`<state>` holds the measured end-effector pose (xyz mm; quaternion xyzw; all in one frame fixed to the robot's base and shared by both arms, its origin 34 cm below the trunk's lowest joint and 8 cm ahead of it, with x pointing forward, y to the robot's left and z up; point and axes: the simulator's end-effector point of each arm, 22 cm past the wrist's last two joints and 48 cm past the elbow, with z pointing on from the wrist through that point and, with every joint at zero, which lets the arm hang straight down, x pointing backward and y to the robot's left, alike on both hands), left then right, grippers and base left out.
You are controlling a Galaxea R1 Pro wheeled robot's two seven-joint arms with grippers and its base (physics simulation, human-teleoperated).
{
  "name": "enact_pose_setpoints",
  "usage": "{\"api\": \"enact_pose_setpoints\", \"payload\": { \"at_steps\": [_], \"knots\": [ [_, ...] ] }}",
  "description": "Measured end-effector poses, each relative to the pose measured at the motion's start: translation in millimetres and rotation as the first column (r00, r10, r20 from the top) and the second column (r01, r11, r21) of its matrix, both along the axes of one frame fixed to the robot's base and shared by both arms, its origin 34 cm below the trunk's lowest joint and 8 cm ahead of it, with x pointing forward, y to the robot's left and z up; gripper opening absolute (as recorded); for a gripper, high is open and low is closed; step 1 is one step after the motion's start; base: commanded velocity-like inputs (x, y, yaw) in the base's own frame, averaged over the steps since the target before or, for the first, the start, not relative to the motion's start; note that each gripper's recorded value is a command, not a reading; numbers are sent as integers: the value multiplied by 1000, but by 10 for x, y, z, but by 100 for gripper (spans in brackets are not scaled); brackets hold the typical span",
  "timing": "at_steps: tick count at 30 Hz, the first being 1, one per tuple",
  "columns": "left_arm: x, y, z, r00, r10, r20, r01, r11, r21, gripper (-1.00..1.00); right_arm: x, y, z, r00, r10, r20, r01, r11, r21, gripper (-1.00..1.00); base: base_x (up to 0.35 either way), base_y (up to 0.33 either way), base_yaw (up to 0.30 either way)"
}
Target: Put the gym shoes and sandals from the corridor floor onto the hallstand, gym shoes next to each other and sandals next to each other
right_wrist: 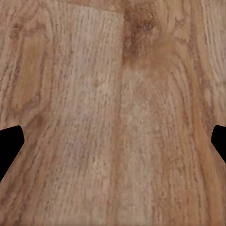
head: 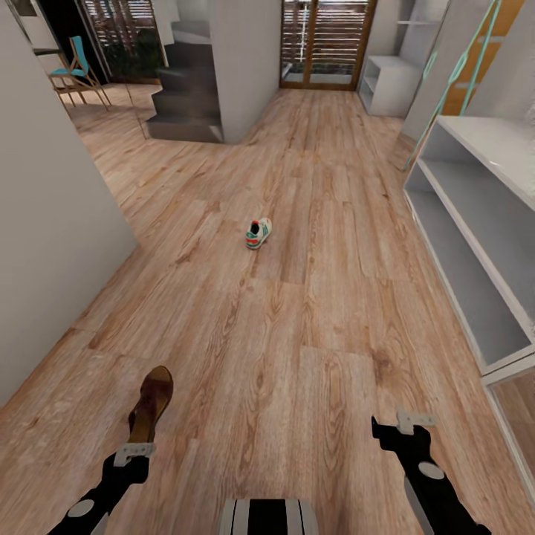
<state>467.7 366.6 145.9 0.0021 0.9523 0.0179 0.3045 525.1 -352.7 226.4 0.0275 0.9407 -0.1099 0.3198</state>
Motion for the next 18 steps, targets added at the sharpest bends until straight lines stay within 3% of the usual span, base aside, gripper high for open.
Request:
{"api": "enact_pose_setpoints", "payload": {
  "at_steps": [4, 15, 18],
  "knots": [
    [-13, 21, 66, 1000, 11, 27, -11, 1000, 3, -100, -30, 5, 29, 999, 2, 34, -2, 1000, 0, 100, 0, 0, 0],
    [-227, 108, 189, 995, 72, 69, -72, 997, 4, -100, -555, 28, -162, 994, 7, 110, -7, 1000, 2, 100, 0, 0, 0],
    [-412, 177, 235, 989, 114, 95, -115, 993, 10, -100, -887, 30, -316, 995, 5, 102, -5, 1000, 5, 100, 0, 0, 0]
  ]
}}
